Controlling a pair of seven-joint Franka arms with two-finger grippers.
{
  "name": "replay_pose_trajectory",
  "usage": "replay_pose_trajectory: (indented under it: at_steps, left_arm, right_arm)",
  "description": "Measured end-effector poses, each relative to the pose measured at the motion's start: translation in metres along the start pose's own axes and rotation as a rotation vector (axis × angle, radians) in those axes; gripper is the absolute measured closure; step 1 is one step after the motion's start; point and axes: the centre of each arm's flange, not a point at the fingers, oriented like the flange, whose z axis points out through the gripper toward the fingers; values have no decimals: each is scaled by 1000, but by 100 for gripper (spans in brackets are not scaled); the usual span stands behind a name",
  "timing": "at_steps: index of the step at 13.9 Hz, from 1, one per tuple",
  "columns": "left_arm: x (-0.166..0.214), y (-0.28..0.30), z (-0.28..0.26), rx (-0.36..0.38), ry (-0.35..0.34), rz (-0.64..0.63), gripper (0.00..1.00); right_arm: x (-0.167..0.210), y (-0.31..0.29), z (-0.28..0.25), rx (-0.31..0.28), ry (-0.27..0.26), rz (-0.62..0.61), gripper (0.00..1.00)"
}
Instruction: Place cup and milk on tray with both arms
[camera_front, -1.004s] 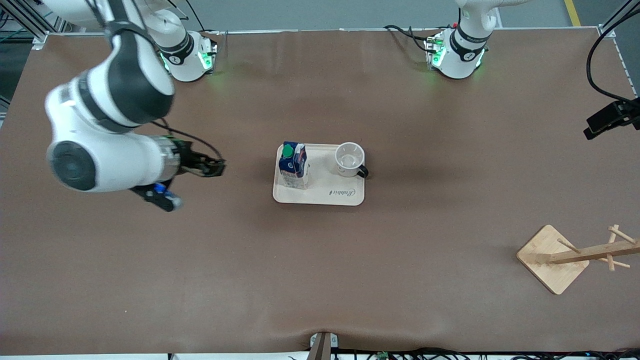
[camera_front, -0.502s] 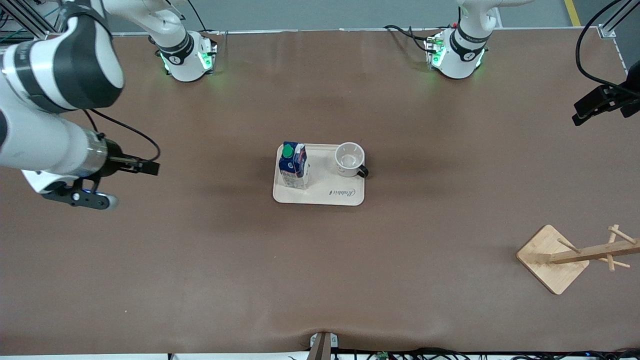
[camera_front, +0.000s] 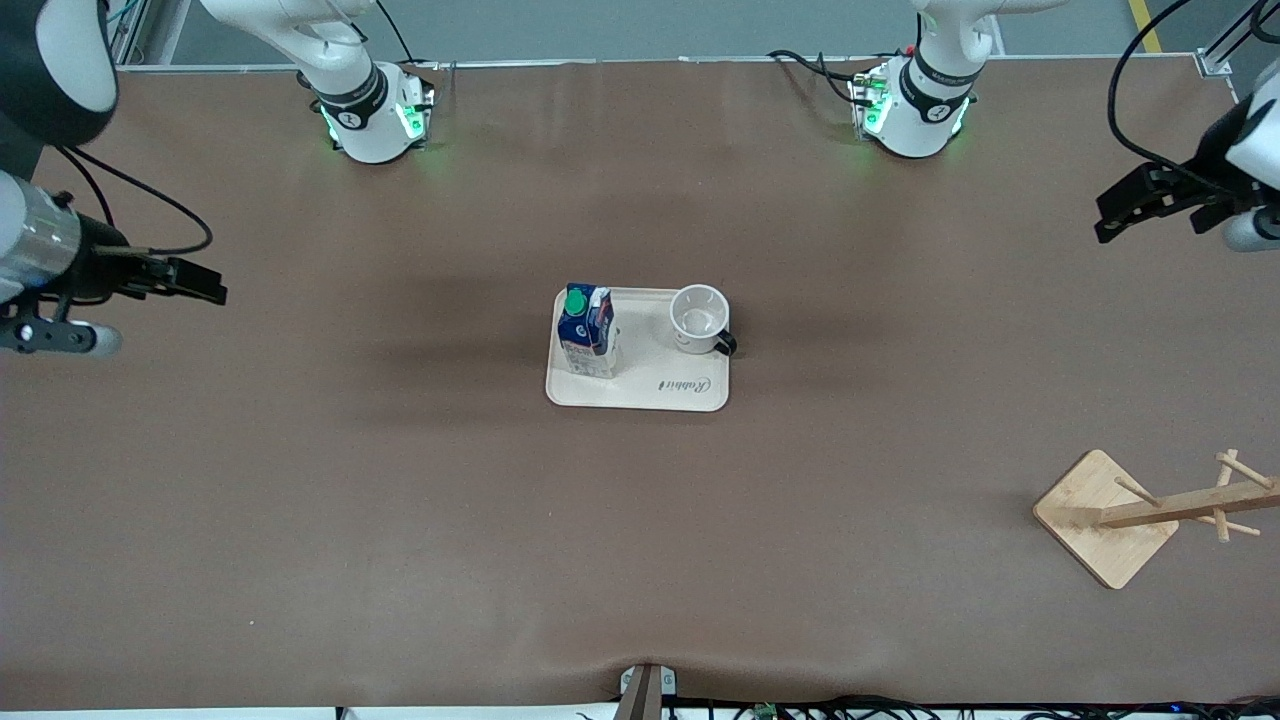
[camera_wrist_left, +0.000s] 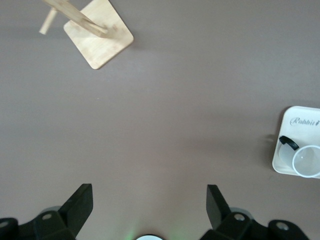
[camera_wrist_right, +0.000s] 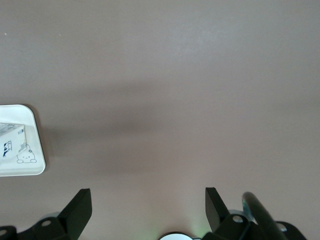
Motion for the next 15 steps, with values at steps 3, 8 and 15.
replay_pose_trajectory:
  at_steps: [3, 8, 15]
  left_arm:
    - [-2, 15, 4, 4, -9, 21, 0]
    - [-2, 12, 5, 4, -10, 13, 0]
    - [-3, 8, 2, 4, -7, 7, 0]
  right_arm:
    - [-12, 33, -33, 9, 45, -81, 0]
    - [-11, 20, -28, 8, 8, -128, 0]
    - [-15, -7, -21, 2, -37, -178, 0]
